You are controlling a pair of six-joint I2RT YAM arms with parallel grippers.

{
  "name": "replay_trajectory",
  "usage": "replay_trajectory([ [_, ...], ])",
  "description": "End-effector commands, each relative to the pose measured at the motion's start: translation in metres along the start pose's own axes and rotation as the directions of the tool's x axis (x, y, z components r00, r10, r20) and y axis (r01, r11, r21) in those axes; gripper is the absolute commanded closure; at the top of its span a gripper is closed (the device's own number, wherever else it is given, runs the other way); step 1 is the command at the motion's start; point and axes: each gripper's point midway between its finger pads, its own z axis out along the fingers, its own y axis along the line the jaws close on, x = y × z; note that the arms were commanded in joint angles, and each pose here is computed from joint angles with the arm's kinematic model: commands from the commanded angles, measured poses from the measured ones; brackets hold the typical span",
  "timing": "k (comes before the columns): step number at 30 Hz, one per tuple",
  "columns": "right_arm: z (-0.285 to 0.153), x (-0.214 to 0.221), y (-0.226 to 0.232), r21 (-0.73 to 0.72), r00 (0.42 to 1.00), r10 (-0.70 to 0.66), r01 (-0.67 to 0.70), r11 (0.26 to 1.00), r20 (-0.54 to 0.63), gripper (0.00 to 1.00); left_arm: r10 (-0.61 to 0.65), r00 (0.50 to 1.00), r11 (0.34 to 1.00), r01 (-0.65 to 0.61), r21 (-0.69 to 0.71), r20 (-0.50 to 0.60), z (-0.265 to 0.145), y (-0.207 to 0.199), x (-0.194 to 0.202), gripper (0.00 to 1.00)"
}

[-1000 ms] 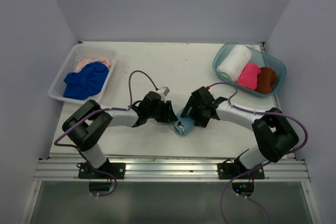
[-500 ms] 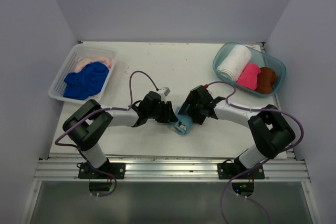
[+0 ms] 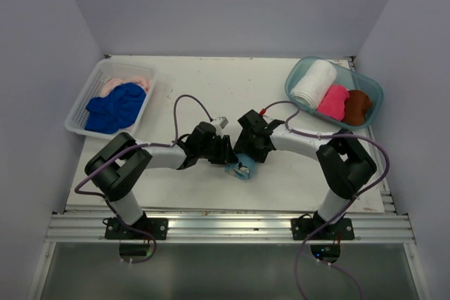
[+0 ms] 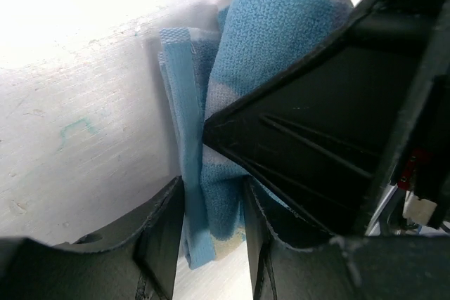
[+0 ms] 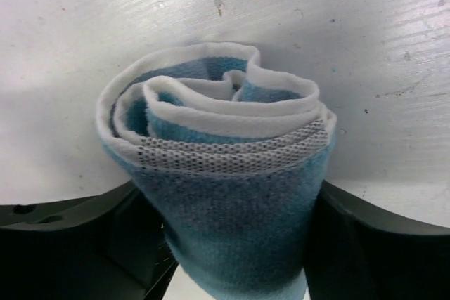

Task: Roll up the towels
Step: Roll the towel, then place the rolled towel into the container

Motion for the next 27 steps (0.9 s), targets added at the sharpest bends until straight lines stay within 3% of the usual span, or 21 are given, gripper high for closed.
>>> replay_trajectory([
  [1, 0.019, 0.023, -0.058, 0.248, 0.996, -0.06, 0.074, 0.966, -0.062, 0.32, 0.003, 1.0, 0.999, -0.003, -0.032, -0.019, -0.004, 0.008, 0.008, 0.58],
  [10, 0.024, 0.021, -0.065, 0.296, 0.994, -0.087, 0.101, 0.95, -0.059, 0.49, 0.026, 0.999, 0.997, -0.027, -0.066, -0.023, -0.035, 0.005, 0.01, 0.55],
  [14, 0.019, 0.014, -0.062, 0.296, 0.993, -0.112, 0.12, 0.948, -0.045, 0.62, 0.063, 0.997, 0.995, -0.06, -0.08, 0.039, -0.066, -0.002, -0.002, 0.54],
  [22, -0.008, -0.021, -0.026, 0.198, 0.969, -0.246, 0.24, 0.95, 0.008, 0.68, 0.066, 0.986, 0.985, -0.04, -0.166, 0.153, -0.118, 0.015, -0.039, 0.51],
  [27, -0.04, -0.055, -0.04, 0.293, 0.942, -0.331, 0.301, 0.908, 0.059, 0.74, 0.065, 0.983, 0.984, -0.034, -0.177, 0.171, -0.123, 0.02, -0.049, 0.51],
])
